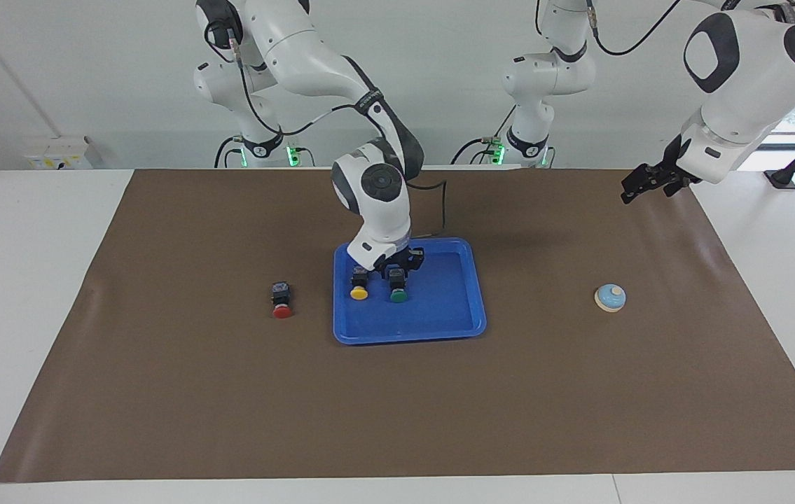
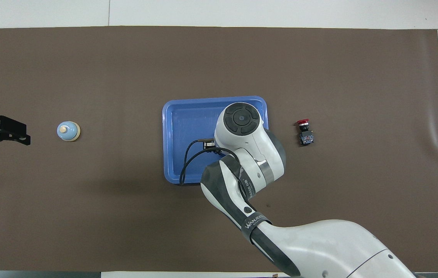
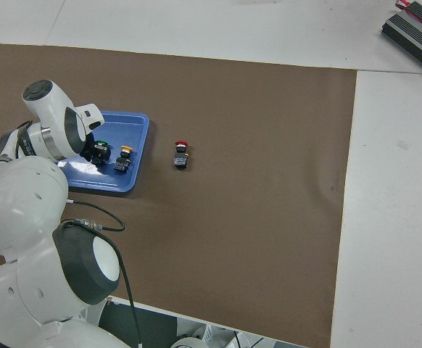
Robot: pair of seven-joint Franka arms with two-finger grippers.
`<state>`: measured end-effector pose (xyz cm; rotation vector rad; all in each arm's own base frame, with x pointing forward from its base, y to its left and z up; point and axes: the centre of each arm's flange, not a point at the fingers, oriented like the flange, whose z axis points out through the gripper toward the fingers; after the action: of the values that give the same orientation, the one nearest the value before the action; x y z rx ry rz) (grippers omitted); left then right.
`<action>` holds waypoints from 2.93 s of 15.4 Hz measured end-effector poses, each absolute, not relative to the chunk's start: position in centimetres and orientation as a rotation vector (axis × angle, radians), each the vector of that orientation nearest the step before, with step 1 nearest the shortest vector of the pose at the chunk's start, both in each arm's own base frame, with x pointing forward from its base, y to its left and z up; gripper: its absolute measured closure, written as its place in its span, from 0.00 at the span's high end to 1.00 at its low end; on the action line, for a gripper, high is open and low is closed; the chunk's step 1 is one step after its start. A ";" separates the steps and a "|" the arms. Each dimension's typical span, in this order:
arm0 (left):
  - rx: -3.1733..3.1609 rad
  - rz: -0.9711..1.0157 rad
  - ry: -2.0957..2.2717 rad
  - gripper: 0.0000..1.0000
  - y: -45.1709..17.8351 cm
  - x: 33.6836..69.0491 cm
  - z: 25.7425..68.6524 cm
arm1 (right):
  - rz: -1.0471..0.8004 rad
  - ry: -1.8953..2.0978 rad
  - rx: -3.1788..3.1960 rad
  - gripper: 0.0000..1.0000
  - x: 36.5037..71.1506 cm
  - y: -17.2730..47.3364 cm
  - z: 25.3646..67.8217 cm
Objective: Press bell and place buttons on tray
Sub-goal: 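Carry the green button into the tray beside the yellow one, then return the right gripper and grasp the red-capped button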
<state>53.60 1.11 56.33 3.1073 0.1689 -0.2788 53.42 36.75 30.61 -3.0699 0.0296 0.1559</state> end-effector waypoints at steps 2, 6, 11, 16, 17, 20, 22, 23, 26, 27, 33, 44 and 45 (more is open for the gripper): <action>3.107 -0.279 0.169 1.00 1.1 53.6 56.3 | 0.187 0.026 -3.080 0.88 53.6 36.8 31.4; 3.107 -0.279 0.169 1.00 1.1 53.6 56.3 | 0.157 0.044 -3.102 1.00 57.0 32.1 35.1; 3.107 -0.279 0.169 1.00 1.1 53.6 56.3 | 0.164 0.058 -3.094 1.00 61.8 18.2 36.3; 3.107 -0.279 0.169 1.00 1.1 53.6 56.3 | 0.167 -0.046 -3.146 1.00 61.6 10.0 32.6; 3.107 -0.279 0.169 1.00 1.1 53.6 56.3 | 0.149 -0.050 -3.145 1.00 61.3 9.6 32.0; 3.107 -0.279 0.169 1.00 1.1 53.6 56.3 | 0.104 -0.068 -3.141 1.00 60.1 10.1 30.8; 3.107 -0.279 0.169 1.00 1.1 53.6 56.3 | 0.106 -0.076 -3.140 1.00 59.8 10.3 30.6; 3.107 -0.279 0.169 1.00 1.1 53.6 56.3 | 0.104 -0.080 -3.140 1.00 59.7 10.5 30.7; 3.107 -0.279 0.169 1.00 1.1 53.6 56.3 | 0.105 -0.088 -3.140 1.00 59.5 10.7 30.8; 3.107 -0.279 0.169 1.00 1.1 53.6 56.3 | 0.114 -0.088 -3.140 1.00 59.3 10.7 30.5; 3.107 -0.279 0.169 1.00 1.1 53.6 56.3 | 0.156 -0.091 -3.142 1.00 58.3 10.7 29.4; 3.107 -0.279 0.169 1.00 1.1 53.6 56.3 | 0.136 -0.110 -3.142 0.41 57.8 12.0 29.9; 3.107 -0.279 0.169 1.00 1.1 53.6 56.3 | 0.112 -0.121 -3.140 0.41 58.1 12.6 30.6</action>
<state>53.60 1.11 56.33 3.1073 0.1690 -0.2788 58.09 12.61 30.65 -3.1401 -0.1214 0.1116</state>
